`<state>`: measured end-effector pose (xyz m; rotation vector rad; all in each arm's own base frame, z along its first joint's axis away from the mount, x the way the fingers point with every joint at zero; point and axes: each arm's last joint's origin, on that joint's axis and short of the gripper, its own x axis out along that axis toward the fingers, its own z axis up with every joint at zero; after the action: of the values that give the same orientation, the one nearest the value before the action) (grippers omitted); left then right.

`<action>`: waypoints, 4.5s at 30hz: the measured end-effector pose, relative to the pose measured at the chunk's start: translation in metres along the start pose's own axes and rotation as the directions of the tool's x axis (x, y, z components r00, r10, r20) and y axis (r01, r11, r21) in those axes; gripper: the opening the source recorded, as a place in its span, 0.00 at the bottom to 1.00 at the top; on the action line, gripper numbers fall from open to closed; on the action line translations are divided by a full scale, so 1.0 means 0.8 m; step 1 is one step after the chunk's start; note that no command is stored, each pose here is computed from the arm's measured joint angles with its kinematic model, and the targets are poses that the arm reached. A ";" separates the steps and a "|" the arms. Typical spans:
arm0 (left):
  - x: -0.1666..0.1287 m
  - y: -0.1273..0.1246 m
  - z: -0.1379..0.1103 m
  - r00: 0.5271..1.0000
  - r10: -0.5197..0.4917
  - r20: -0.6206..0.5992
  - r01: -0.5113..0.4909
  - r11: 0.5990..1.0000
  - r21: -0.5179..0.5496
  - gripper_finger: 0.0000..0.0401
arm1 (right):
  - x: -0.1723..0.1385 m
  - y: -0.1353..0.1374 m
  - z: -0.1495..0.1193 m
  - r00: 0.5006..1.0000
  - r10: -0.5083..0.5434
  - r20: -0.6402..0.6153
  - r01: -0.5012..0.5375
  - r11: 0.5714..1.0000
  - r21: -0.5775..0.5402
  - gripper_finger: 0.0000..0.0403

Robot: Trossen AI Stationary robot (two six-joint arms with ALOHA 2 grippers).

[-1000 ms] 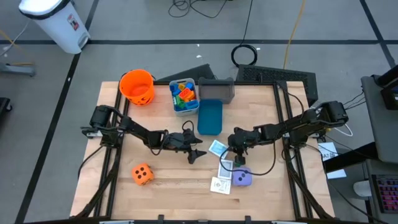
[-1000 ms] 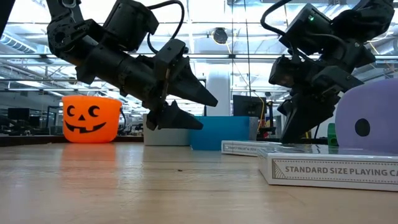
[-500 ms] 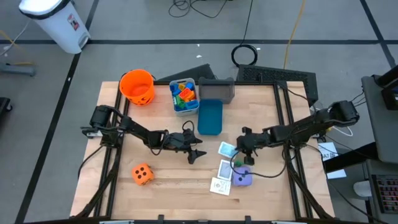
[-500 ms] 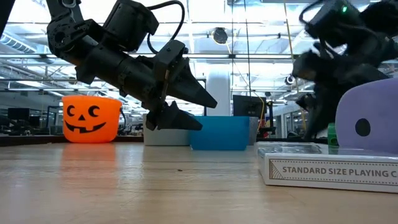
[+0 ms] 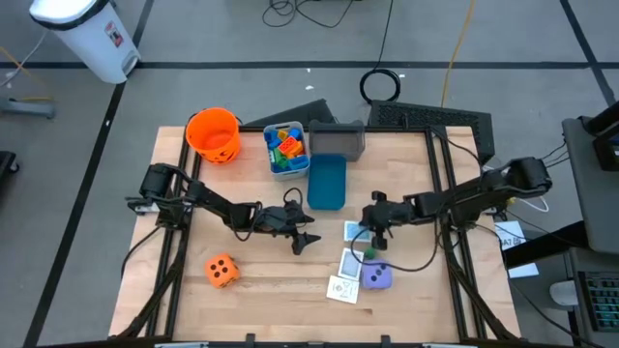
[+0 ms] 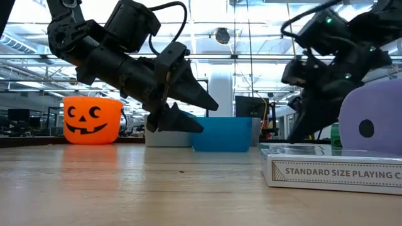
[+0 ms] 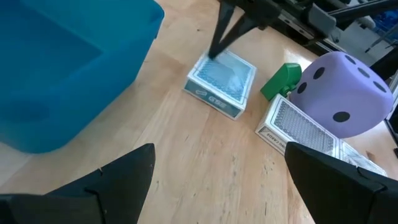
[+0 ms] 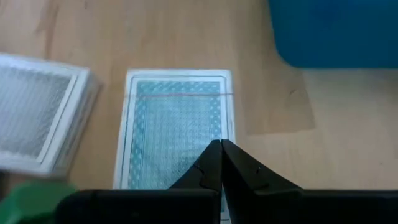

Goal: Pick & Place Toys
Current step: Put the white and blue deck of cards into the black bin

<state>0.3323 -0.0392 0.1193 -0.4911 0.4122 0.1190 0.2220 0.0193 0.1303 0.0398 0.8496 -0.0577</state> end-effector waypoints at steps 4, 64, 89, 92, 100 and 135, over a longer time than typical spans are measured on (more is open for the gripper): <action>0.000 0.001 -0.001 1.000 0.005 -0.007 -0.005 1.000 0.001 0.91 | 0.012 -0.005 -0.004 0.999 -0.025 -0.034 0.025 1.000 -0.003 0.00; 0.003 -0.017 0.003 0.999 -0.034 0.005 0.034 0.997 0.064 0.91 | 0.021 0.060 0.078 1.000 0.010 0.018 -0.006 0.980 -0.201 0.83; 0.003 -0.016 0.000 1.000 -0.023 -0.016 0.024 0.998 0.065 0.91 | 0.061 0.024 0.055 0.974 0.027 -0.224 -0.054 0.992 -0.114 0.82; 0.003 -0.016 0.000 1.000 -0.023 -0.015 0.024 0.998 0.065 0.91 | 0.061 0.023 0.055 0.974 0.029 -0.224 -0.056 0.992 -0.113 0.74; 0.003 -0.016 0.000 1.000 -0.023 -0.015 0.024 0.998 0.065 0.91 | 0.044 0.019 0.063 0.979 0.031 -0.199 -0.055 0.992 -0.111 0.74; -0.041 0.003 0.071 0.990 -0.136 -0.042 0.139 0.986 0.090 0.91 | -0.085 -0.119 0.142 0.922 -0.140 0.362 0.146 0.989 0.013 0.74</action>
<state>0.3224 -0.0105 0.1774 -0.4294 0.4157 -0.0426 0.2560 -0.0800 0.2552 -0.0461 0.4814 -0.1911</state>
